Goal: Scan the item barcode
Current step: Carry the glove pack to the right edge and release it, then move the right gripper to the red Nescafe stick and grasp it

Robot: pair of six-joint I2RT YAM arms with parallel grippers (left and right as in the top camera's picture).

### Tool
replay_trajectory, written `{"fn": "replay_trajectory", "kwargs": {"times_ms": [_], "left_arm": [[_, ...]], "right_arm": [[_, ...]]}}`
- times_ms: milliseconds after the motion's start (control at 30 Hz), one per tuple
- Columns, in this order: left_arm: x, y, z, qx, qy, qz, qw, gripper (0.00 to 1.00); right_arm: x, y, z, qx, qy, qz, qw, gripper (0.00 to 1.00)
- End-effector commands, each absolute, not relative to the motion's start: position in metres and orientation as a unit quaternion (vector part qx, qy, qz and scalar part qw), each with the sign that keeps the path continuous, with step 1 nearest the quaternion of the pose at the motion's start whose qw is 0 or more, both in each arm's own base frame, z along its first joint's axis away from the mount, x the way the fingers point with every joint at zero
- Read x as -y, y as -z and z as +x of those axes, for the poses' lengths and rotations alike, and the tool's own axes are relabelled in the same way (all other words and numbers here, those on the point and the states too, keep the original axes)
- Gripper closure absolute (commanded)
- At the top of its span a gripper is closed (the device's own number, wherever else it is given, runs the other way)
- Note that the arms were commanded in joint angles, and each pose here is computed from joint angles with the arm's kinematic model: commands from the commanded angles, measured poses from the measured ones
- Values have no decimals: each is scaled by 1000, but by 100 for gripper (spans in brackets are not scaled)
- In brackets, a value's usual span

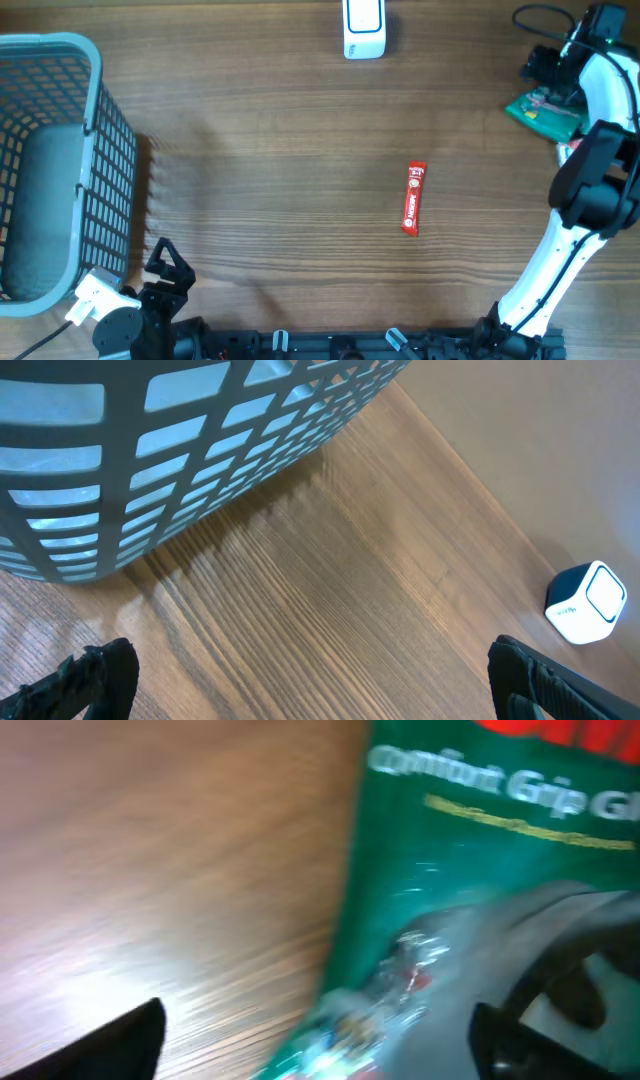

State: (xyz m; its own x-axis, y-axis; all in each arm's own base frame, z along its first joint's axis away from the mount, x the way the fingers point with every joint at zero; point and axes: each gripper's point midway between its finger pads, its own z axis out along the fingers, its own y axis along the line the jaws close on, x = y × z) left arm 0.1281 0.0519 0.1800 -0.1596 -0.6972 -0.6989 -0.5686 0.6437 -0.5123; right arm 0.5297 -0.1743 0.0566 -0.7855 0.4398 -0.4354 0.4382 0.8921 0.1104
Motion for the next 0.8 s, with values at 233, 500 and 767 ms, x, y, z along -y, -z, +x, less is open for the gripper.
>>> {"fn": "replay_trajectory", "kwargs": {"times_ms": [233,500,767], "left_arm": [[-54,-180,127,-755,61,-423,498,0],[-54,-180,127,-755,61,-423,498,0],[-54,-180,127,-755,61,-423,498,0]], "right_arm": [[41,-291,487,-907,-116,180,363,0],[-33,-312,395,-931,-142,185,281,0],[-86,-189,341,-973,-78,187,108,0]]}}
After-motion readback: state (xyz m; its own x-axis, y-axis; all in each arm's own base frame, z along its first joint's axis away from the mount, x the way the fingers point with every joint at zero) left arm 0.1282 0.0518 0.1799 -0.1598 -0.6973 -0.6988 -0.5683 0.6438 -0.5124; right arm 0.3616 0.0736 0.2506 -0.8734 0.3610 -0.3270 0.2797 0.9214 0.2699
